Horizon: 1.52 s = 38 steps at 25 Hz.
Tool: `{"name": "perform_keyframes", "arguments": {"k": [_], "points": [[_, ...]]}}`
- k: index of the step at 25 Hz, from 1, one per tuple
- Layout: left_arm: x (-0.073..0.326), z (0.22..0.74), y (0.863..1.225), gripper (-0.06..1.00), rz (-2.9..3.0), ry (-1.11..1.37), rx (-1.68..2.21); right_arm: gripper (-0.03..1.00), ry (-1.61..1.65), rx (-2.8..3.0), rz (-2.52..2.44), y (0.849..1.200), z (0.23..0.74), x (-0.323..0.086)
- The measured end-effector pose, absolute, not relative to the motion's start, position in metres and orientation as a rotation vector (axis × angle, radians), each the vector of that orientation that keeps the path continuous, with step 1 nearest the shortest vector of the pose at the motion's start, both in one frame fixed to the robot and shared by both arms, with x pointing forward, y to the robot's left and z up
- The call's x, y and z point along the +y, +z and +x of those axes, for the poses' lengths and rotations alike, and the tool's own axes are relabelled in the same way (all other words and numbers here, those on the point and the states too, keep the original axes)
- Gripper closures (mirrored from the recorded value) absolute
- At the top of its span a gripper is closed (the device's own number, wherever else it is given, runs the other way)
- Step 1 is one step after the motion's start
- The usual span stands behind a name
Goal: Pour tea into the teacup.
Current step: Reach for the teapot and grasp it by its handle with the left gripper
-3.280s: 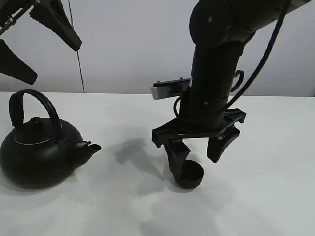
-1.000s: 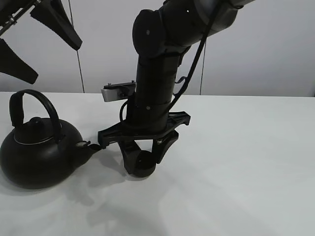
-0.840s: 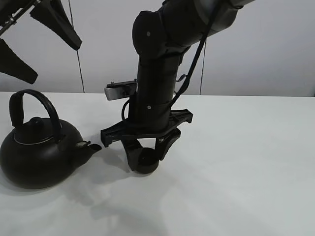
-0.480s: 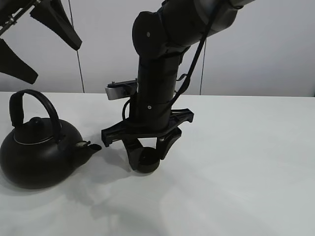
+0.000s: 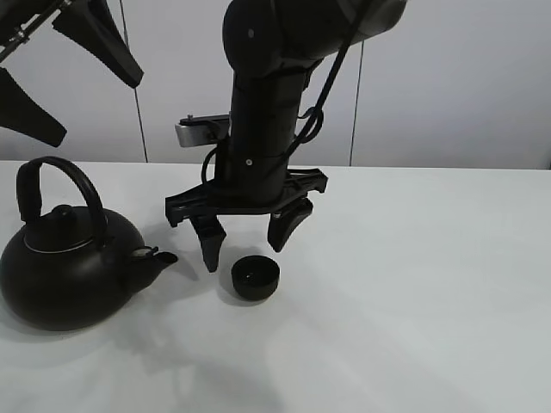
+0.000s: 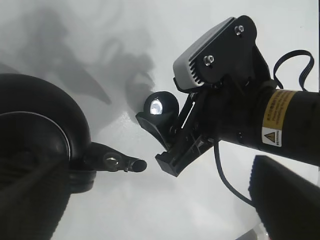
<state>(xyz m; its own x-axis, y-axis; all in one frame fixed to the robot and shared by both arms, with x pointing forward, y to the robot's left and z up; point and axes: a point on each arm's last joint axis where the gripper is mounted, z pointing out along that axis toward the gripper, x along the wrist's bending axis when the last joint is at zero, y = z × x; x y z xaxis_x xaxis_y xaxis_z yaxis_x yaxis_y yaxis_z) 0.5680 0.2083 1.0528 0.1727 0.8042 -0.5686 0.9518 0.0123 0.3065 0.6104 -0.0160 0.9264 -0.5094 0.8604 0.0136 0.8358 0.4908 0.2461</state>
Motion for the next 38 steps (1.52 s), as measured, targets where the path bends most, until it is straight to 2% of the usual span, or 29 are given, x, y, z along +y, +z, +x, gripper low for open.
{"name": "perform_keyframes", "arguments": {"k": [4,8,14,21,25,28,34,38], "points": [[0.208,0.568,1.053,0.25,1.82,-0.297,1.66,0.42,0.323,2.585,1.56,0.926,0.616,-0.025],[0.208,0.568,1.053,0.25,1.819,-0.296,1.66,0.42,0.321,2.501,1.675,0.935,0.636,-0.059],[0.208,0.568,1.053,0.25,1.818,-0.294,1.66,0.42,0.339,2.241,1.832,0.987,0.671,-0.16],[0.209,0.568,1.053,0.25,1.817,-0.293,1.66,0.42,0.205,1.942,1.866,1.076,0.655,-0.289],[0.209,0.568,1.053,0.25,1.817,-0.292,1.66,0.42,0.217,1.767,1.894,1.135,0.617,-0.343],[0.209,0.568,1.053,0.25,1.817,-0.292,1.66,0.42,0.303,1.629,1.879,1.185,0.576,-0.363],[0.209,0.568,1.053,0.25,1.817,-0.292,1.66,0.42,0.632,1.461,1.679,1.286,0.451,-0.341],[0.209,0.568,1.053,0.25,1.817,-0.292,1.66,0.42,0.846,1.396,1.488,1.318,0.35,-0.317]]}}
